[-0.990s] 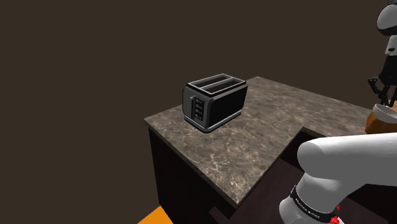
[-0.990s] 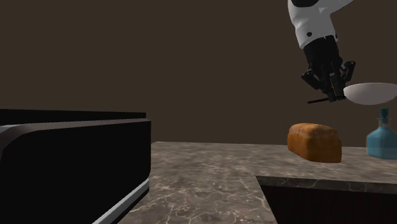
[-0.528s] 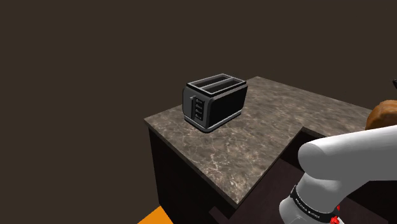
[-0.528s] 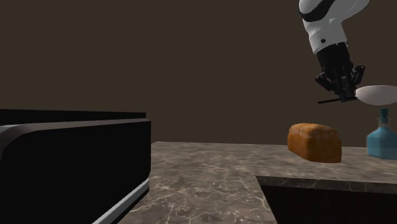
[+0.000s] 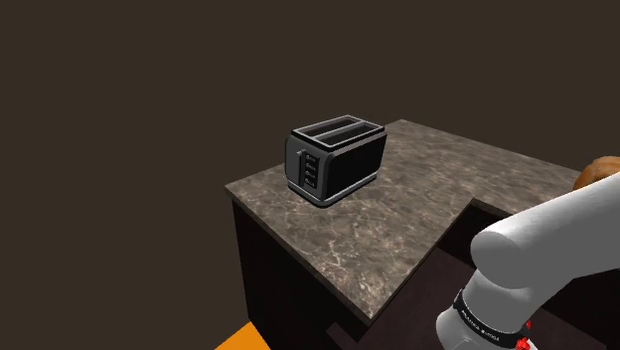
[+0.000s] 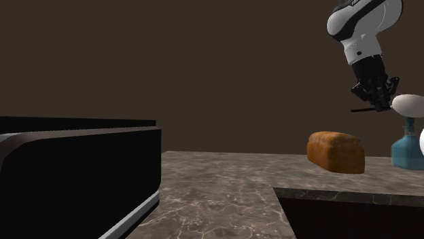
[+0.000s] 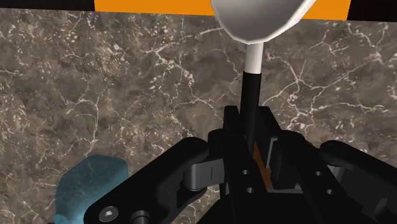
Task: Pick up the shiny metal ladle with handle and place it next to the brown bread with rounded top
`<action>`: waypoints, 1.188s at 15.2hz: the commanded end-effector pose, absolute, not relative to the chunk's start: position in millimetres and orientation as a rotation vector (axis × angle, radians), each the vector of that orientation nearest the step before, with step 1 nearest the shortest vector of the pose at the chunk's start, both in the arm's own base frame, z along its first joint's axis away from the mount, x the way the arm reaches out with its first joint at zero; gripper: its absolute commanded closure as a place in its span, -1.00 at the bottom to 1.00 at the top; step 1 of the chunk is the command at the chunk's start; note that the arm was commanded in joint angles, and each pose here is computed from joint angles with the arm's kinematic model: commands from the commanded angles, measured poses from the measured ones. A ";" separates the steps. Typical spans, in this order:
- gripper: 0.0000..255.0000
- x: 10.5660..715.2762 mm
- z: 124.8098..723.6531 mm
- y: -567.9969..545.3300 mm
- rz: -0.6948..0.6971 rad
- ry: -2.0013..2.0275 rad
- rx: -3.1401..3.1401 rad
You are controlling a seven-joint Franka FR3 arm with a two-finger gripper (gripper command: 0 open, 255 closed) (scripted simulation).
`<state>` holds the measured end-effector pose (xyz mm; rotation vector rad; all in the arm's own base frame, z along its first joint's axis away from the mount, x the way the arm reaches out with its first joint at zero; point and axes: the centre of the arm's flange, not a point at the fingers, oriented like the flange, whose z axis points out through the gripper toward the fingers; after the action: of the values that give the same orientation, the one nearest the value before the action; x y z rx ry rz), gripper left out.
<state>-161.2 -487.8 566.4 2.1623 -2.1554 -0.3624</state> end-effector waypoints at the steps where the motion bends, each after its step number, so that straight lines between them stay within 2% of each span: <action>1: 1.00 -182.9 568.9 -505.4 -0.363 -2.153 2.160; 4: 1.00 -212.0 568.9 -531.8 -0.363 -2.153 2.160; 18: 1.00 -212.0 495.0 -531.8 -0.363 -2.153 2.160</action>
<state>-210.9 -531.9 500.1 2.1597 -2.1531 -0.3633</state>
